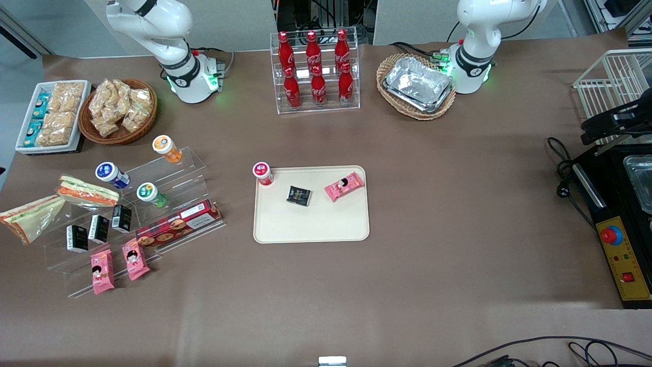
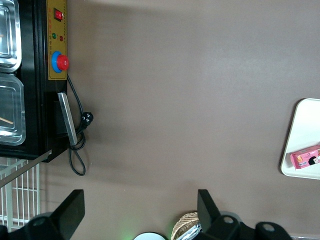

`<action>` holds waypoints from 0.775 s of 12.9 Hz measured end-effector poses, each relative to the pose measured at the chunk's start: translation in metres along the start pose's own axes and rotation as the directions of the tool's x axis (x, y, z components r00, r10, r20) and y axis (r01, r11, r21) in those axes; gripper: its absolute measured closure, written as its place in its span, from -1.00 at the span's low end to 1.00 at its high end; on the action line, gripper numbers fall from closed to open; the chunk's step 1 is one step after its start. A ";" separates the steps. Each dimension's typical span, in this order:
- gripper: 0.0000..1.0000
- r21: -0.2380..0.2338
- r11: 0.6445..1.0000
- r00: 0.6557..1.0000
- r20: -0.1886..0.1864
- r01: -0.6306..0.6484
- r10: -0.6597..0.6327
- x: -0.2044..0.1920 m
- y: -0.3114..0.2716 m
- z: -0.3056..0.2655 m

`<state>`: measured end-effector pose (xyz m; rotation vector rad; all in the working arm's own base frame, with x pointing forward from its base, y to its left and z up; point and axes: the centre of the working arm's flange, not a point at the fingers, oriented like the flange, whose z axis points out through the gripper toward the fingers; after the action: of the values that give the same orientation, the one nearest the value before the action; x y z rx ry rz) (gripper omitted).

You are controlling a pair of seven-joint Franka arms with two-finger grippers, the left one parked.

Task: Place sandwich on tray
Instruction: 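Lower the right gripper and grasp the wrapped triangular sandwich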

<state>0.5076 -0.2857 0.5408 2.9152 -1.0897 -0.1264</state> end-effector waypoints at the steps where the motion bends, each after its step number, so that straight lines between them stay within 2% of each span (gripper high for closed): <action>1: -1.00 -0.001 1.000 1.000 -0.017 -0.006 0.006 0.007 0.001 0.010; 6: -1.00 -0.006 0.999 0.996 -0.083 -0.037 0.037 0.034 0.009 0.045; 8: -1.00 -0.001 0.999 0.991 -0.127 -0.039 0.039 0.043 0.008 0.059; 10: -1.00 0.041 0.998 0.988 -0.144 -0.047 0.052 0.049 0.000 0.082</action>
<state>0.5375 -0.3170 0.4555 2.8729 -1.1514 0.1068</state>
